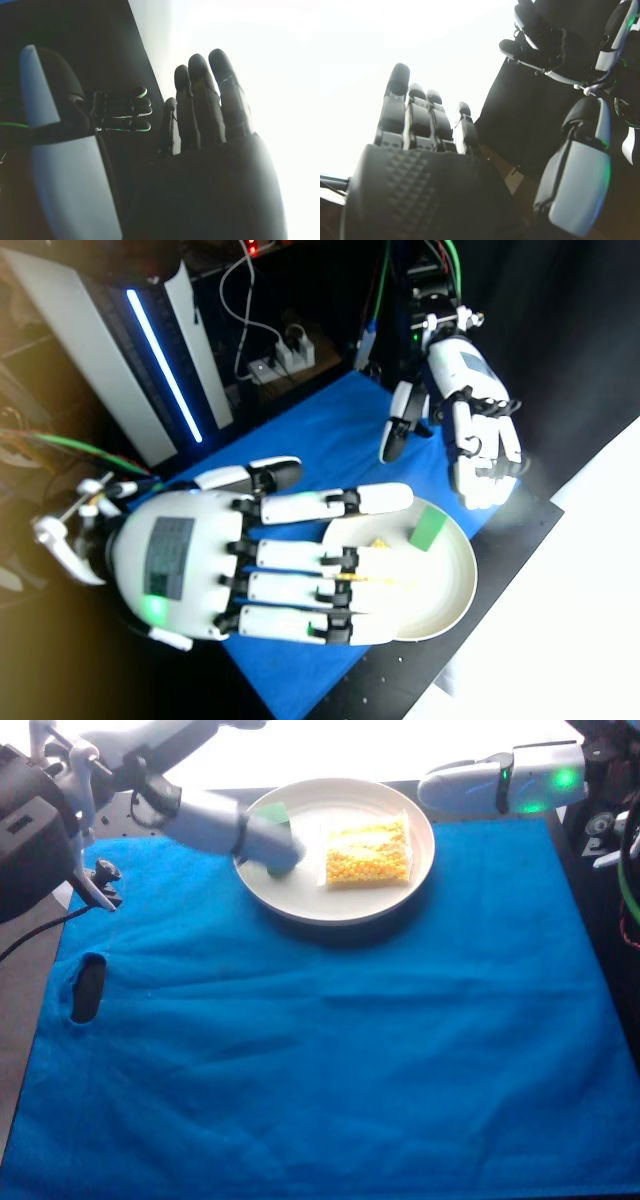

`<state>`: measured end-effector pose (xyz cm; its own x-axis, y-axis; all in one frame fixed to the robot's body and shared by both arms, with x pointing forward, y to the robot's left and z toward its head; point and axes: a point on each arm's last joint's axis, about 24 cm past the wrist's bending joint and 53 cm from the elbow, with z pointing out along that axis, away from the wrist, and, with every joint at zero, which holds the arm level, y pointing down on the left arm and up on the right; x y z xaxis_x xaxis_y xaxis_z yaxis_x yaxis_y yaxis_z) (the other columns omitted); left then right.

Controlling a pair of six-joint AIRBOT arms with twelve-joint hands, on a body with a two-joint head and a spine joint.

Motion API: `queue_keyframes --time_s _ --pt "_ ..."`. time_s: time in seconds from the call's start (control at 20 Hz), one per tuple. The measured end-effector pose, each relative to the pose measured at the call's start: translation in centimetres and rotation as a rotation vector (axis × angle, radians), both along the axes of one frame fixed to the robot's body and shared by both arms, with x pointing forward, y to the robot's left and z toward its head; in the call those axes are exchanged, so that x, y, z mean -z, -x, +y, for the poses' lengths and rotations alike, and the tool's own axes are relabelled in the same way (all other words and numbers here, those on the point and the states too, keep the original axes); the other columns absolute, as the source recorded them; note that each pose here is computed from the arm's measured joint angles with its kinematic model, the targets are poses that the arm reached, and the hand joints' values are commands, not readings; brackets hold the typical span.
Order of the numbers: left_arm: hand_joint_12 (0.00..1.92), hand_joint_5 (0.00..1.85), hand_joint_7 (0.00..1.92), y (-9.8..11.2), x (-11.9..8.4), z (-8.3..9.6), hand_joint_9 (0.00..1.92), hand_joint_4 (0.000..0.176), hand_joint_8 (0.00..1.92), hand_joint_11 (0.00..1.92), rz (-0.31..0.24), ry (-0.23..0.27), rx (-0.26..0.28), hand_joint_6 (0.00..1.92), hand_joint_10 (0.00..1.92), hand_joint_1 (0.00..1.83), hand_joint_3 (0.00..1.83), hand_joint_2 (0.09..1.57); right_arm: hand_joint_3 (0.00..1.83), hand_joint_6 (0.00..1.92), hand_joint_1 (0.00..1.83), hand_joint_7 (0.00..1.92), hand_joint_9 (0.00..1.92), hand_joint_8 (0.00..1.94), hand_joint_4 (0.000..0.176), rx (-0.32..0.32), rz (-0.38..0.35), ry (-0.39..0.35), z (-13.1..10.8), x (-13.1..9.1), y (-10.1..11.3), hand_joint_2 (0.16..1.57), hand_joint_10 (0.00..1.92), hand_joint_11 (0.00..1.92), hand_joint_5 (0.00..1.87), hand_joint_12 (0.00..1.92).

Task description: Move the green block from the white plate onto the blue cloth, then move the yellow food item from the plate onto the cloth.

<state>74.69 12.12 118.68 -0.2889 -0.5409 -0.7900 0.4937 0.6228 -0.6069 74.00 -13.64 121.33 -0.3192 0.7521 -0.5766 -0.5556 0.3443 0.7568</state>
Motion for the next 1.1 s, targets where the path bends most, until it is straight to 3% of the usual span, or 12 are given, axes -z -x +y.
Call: queue_keyframes --time_s 0.05,0.25,0.35,0.4,0.45,0.5,0.6,0.65,0.8,0.9,0.95,1.1 --pt "0.98 0.26 0.41 -0.1 0.0 -0.1 0.47 0.058 0.0 0.03 -0.005 -0.008 0.003 0.0 0.02 0.49 0.0 0.8 0.0 0.0 0.51 0.24 0.24 0.0 0.088 -0.001 -0.001 0.001 0.0 0.0 0.0 0.77 0.01 0.0 0.18 0.83" --pt "1.04 0.39 0.5 -1.1 0.0 0.1 0.55 0.05 0.01 0.09 0.007 -0.039 -0.013 0.01 0.02 0.59 0.0 0.82 0.0 0.0 0.49 0.26 0.26 0.0 0.089 0.0 -0.001 -0.001 0.0 0.0 0.0 0.78 0.01 0.0 0.19 0.81" --pt "1.11 0.41 0.51 -1.4 0.4 -0.2 0.55 0.039 0.0 0.09 0.015 -0.092 -0.01 0.0 0.0 0.59 0.0 0.81 0.0 0.0 0.47 0.25 0.28 0.0 0.075 0.0 -0.001 -0.001 0.0 0.0 0.0 0.79 0.01 0.0 0.2 0.87" --pt "1.13 0.4 0.52 -1.8 0.5 -0.3 0.53 0.032 0.01 0.13 0.02 -0.119 -0.011 0.0 0.0 0.57 0.0 0.82 0.0 0.0 0.49 0.22 0.22 0.0 0.079 -0.001 -0.001 -0.001 0.0 0.0 0.0 0.79 0.0 0.0 0.18 0.73" --pt "1.13 0.4 0.52 -1.9 0.5 -0.3 0.53 0.032 0.01 0.13 0.024 -0.123 -0.011 0.0 0.0 0.57 0.0 0.82 0.0 0.0 0.49 0.22 0.22 0.0 0.079 -0.002 -0.002 0.0 0.0 0.0 0.0 0.79 0.0 0.0 0.18 0.73" --pt "1.12 0.43 0.62 -2.1 0.4 -0.3 0.69 0.013 0.01 0.22 0.03 -0.121 -0.005 0.0 0.03 0.6 0.0 0.83 0.0 0.0 0.51 0.22 0.19 0.0 0.074 -0.002 -0.001 0.0 0.1 0.0 0.1 0.79 0.01 0.0 0.17 0.61" --pt "1.0 0.46 0.67 -3.0 0.7 -0.2 0.74 0.0 0.0 0.34 0.071 -0.077 0.003 0.0 0.01 0.66 0.0 0.87 0.0 0.0 0.51 0.25 0.22 0.0 0.069 -0.002 0.0 -0.002 0.1 0.0 0.0 0.79 0.01 0.0 0.16 0.65" --pt "0.92 0.44 0.64 -3.6 1.2 0.1 0.73 0.0 0.0 0.39 0.105 -0.054 0.001 0.0 0.01 0.66 0.0 0.9 0.0 0.0 0.48 0.26 0.27 0.0 0.04 -0.004 0.0 -0.002 0.1 0.0 0.1 0.83 0.01 0.05 0.14 0.74" --pt "0.88 0.39 0.6 -4.1 2.2 0.6 0.73 0.0 0.0 0.45 0.139 -0.074 -0.017 0.0 0.0 0.72 0.0 0.87 0.0 0.0 0.45 0.28 0.3 0.0 0.021 -0.007 0.001 0.0 0.2 0.0 0.2 0.82 0.0 0.05 0.12 0.82" --pt "0.91 0.4 0.61 -4.2 2.7 0.6 0.77 0.0 0.0 0.49 0.144 -0.101 -0.019 0.01 0.02 0.79 0.0 0.84 0.0 0.0 0.45 0.29 0.29 0.0 0.015 -0.008 0.001 -0.001 0.3 0.0 0.2 0.82 0.0 0.0 0.13 0.93" --pt "0.9 0.39 0.59 -4.3 3.1 0.5 0.75 0.0 0.0 0.47 0.148 -0.117 -0.021 0.0 0.01 0.8 0.0 0.85 0.0 0.0 0.47 0.28 0.29 0.0 0.022 -0.008 0.001 -0.001 0.3 0.0 0.2 0.82 0.0 0.0 0.13 0.94" --pt "0.61 0.43 0.52 -4.7 3.8 -0.8 0.66 0.0 0.0 0.57 0.156 -0.177 -0.017 0.0 0.0 0.74 0.0 0.87 0.01 0.0 0.49 0.25 0.3 0.0 0.017 -0.014 0.002 -0.001 0.5 0.1 0.3 0.85 0.01 0.0 0.13 0.97"
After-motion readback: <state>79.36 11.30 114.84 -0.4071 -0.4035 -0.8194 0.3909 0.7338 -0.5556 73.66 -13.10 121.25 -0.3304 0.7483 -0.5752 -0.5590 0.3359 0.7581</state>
